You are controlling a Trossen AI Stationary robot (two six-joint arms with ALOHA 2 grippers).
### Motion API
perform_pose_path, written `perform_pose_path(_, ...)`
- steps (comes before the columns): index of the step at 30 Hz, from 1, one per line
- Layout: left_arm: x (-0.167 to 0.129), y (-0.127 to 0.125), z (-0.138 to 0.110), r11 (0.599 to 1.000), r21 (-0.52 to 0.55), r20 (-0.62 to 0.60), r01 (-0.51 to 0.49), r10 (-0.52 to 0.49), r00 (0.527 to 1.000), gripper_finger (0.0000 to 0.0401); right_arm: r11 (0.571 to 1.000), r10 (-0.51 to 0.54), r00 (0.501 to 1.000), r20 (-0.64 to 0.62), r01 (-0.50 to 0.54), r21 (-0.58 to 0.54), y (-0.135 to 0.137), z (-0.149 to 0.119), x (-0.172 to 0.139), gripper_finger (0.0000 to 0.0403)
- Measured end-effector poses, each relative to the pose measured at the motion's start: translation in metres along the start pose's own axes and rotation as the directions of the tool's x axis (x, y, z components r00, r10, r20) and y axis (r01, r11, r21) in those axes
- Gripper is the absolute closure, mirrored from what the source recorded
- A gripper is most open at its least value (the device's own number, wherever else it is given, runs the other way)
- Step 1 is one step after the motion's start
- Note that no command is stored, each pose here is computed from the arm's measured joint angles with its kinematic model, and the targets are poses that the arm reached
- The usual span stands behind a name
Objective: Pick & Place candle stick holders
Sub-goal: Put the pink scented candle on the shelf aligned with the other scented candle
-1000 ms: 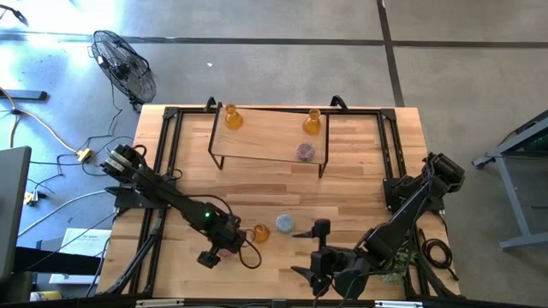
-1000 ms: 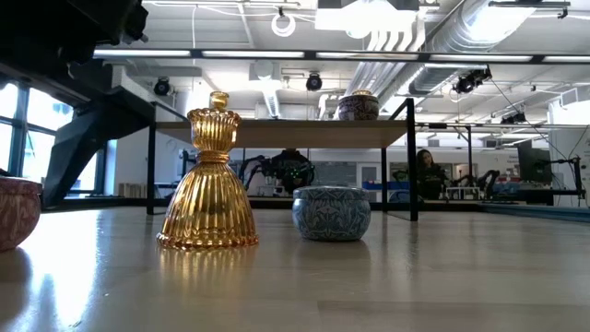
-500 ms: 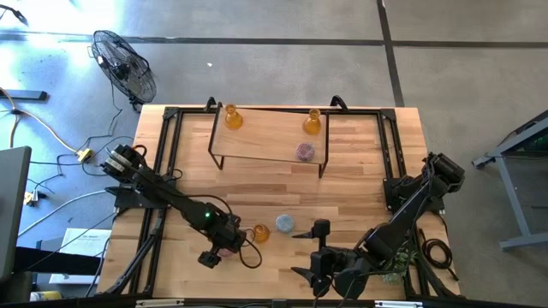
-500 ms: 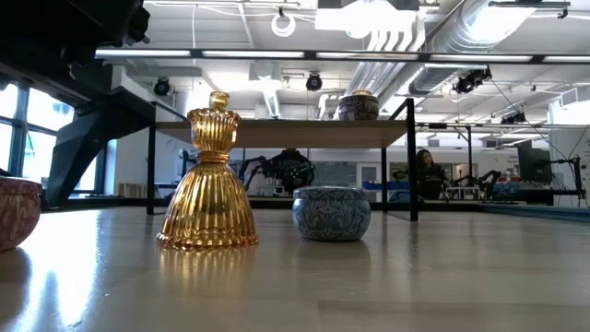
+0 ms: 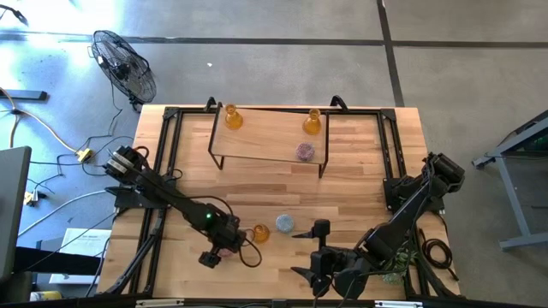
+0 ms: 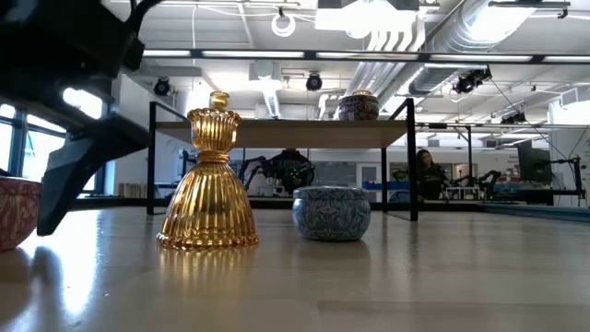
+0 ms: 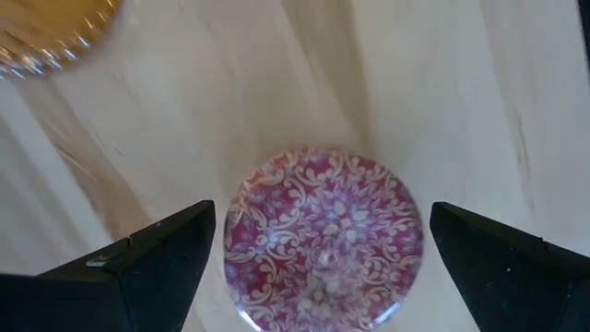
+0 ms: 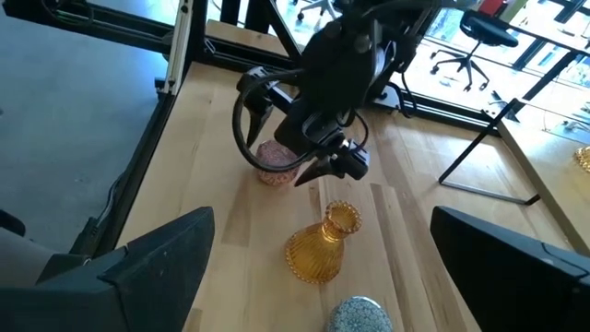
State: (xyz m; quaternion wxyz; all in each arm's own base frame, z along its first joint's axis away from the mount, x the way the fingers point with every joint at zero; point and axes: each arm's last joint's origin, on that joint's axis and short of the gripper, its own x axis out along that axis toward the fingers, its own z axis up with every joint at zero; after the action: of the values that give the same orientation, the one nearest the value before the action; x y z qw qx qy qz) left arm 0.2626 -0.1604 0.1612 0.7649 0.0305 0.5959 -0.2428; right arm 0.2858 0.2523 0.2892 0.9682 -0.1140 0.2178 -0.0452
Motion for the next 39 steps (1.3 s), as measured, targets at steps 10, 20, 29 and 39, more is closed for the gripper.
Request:
perform_pose_path(10, 0.005, 0.014, -0.006, 0.995, -0.007, 0.026, 0.095, -0.094, 0.995, 0.0009, 1.0, -0.01, 1.0, 0.001, 0.01, 0.0, -0.001, 0.0, 0.001, 0.0005)
perform_pose_path(20, 0.005, 0.013, -0.006, 0.996, 0.024, 0.024, 0.089, -0.09, 0.996, 0.0011, 1.0, -0.009, 1.0, -0.007, 0.009, 0.01, -0.005, 0.001, 0.005, 0.0005)
perform_pose_path(29, 0.006, 0.014, -0.006, 0.994, 0.068, 0.024, 0.083, -0.085, 0.996, 0.0082, 1.0, 0.002, 1.0, -0.009, -0.002, 0.026, -0.005, 0.001, 0.005, 0.0005)
perform_pose_path(39, 0.006, 0.013, -0.007, 0.986, 0.132, 0.021, 0.103, -0.107, 0.994, 0.0097, 1.0, -0.002, 1.0, -0.008, 0.002, 0.025, -0.005, 0.001, 0.005, 0.0005)
